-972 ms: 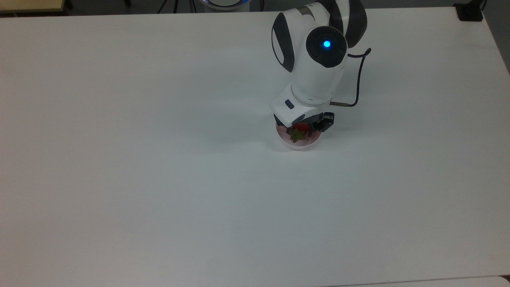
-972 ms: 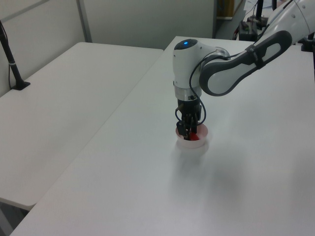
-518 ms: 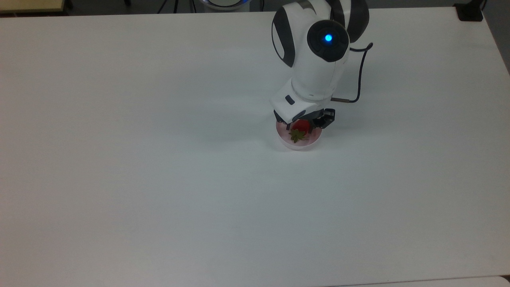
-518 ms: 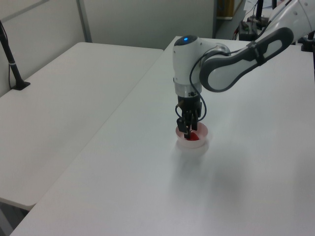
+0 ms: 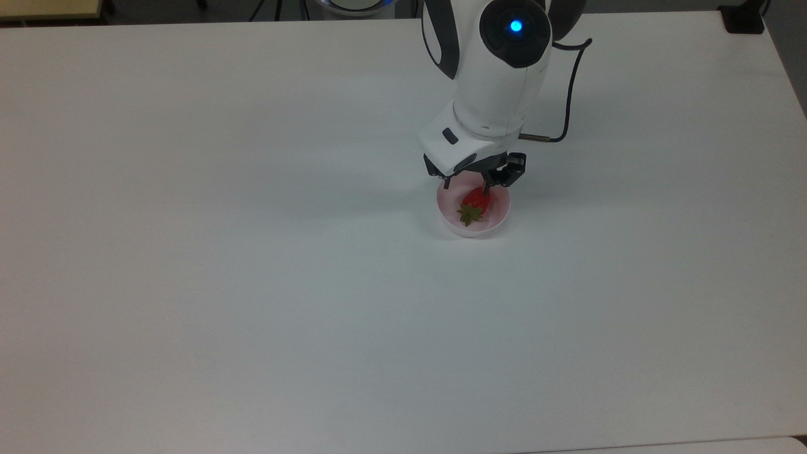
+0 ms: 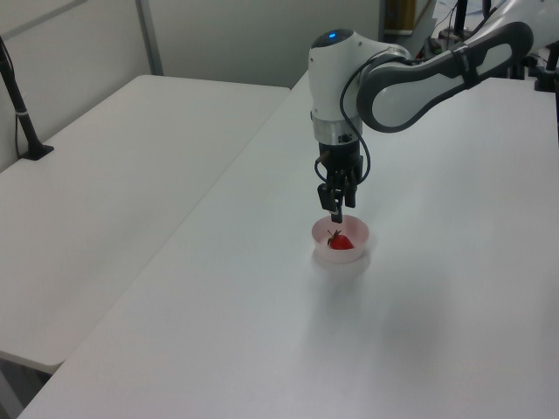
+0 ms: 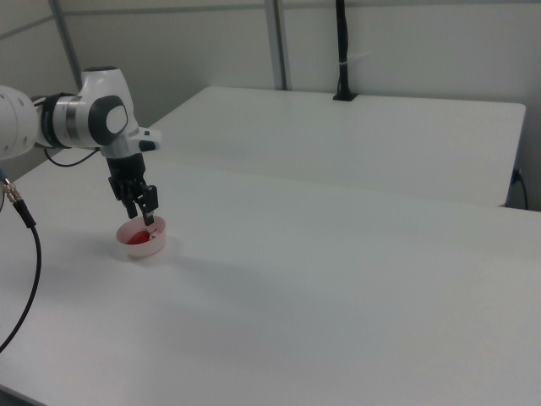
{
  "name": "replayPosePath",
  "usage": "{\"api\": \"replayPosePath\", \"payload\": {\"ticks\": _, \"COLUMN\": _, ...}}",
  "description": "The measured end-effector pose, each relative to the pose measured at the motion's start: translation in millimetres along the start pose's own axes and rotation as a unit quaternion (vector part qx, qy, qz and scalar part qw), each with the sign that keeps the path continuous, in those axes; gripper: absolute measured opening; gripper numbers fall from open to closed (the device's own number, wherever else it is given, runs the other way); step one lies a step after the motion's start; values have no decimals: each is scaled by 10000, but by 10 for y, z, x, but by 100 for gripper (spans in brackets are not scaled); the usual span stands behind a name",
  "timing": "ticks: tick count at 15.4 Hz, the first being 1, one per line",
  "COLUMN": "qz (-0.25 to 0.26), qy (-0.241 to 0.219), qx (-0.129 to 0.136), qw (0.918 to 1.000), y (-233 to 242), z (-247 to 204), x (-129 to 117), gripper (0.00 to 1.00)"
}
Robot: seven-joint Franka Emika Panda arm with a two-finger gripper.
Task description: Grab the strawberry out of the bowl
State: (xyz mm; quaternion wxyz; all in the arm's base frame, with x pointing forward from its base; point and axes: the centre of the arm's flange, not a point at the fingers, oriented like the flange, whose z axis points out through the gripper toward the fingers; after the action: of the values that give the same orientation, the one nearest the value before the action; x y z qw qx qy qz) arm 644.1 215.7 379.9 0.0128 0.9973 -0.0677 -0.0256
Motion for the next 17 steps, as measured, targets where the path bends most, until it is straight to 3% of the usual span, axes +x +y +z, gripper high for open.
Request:
{"api": "replayPosePath", "payload": {"ticks": 2, "qz": -6, "qy": -58, "qx": -26, "qw": 10000, "y": -8, "z": 81, "x": 0, "gripper": 75}}
{"api": "replayPosePath", "payload": {"ticks": 8, "qz": -18, "qy": -23, "qx": 6, "qw": 10000, "y": -83, "z": 306, "x": 48, "gripper": 82}}
{"api": "replayPosePath", "payload": {"ticks": 10, "qz": -31, "qy": -40, "qx": 4, "qw": 10000, "y": -115, "z": 443, "x": 67, "gripper": 89}}
{"api": "replayPosePath", "payload": {"ticks": 17, "qz": -37, "qy": -203, "qx": -73, "qw": 9998, "y": -114, "z": 666, "x": 46, "gripper": 93}}
